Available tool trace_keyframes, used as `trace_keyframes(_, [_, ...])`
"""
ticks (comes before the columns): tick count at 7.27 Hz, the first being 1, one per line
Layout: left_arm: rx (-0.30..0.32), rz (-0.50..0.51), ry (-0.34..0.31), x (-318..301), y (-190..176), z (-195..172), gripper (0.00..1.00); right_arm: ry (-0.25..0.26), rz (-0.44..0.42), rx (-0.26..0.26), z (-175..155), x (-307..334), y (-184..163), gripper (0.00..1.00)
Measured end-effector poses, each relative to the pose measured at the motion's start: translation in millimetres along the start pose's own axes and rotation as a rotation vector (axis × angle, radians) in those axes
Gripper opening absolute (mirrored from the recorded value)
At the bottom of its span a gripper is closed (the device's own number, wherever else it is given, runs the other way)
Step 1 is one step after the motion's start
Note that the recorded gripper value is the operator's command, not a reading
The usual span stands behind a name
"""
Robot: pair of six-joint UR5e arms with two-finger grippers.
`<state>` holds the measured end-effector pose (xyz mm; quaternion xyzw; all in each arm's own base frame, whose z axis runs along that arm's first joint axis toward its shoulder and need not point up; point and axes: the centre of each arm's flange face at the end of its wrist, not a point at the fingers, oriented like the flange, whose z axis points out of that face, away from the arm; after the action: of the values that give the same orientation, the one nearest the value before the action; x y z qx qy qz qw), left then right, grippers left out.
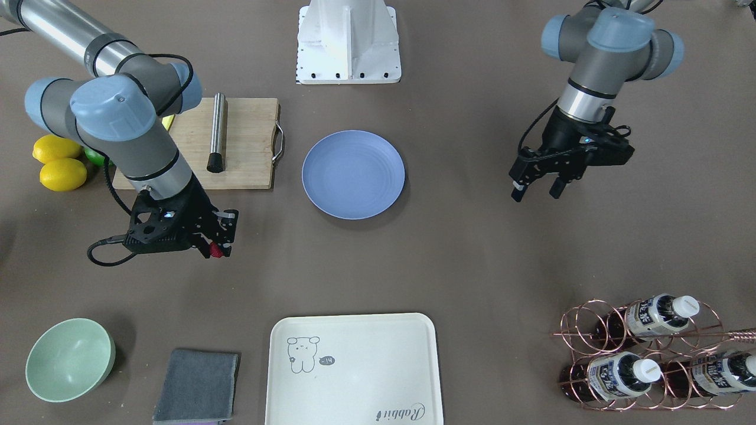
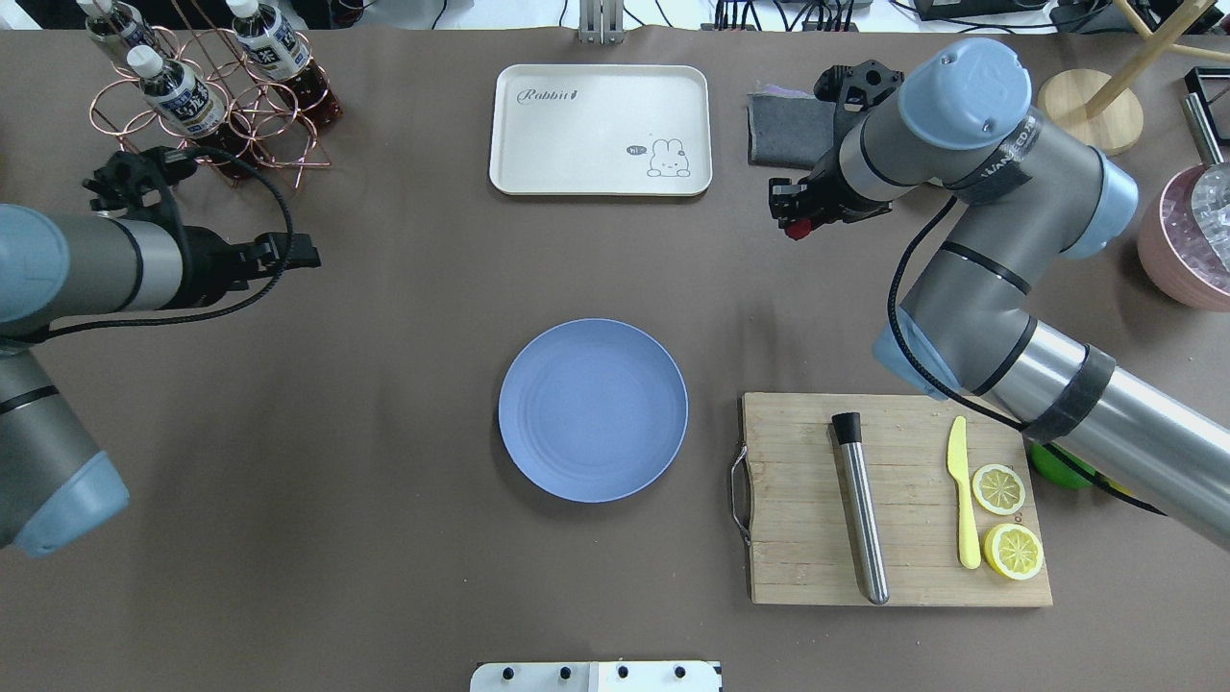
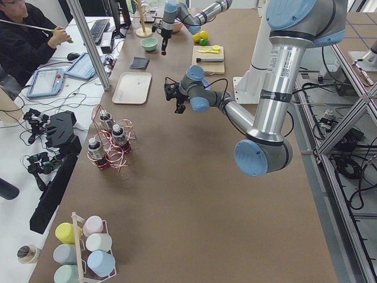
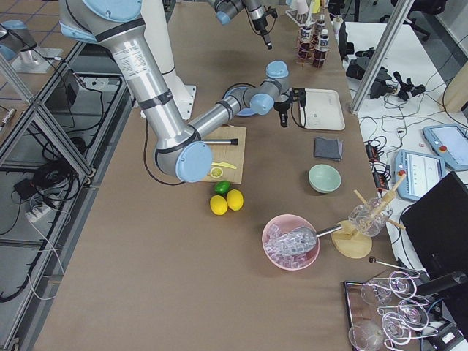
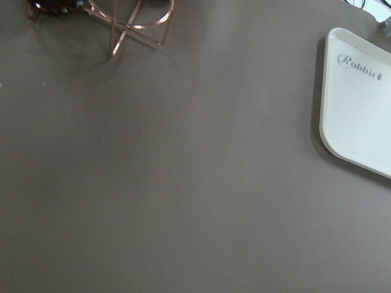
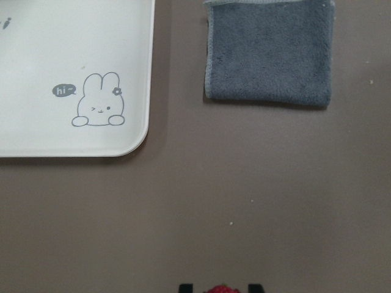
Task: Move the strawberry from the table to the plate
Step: 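Carry the strawberry with the right gripper over the plate while the left arm retracts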
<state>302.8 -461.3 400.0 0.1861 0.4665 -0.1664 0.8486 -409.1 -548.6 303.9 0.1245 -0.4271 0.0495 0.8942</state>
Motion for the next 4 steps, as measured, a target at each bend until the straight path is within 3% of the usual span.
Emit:
trace_keyframes(2, [0.044,0.105,-0.035,-64,-22,-14,0.98,0.002,-0.034,0.008,-2,-34,31,0.00])
trace_keyframes(4, [0.036,0.092,-0.062,-103,-47,-20,0.98,0.008,-0.026,0.019,0,-82,60,0.00])
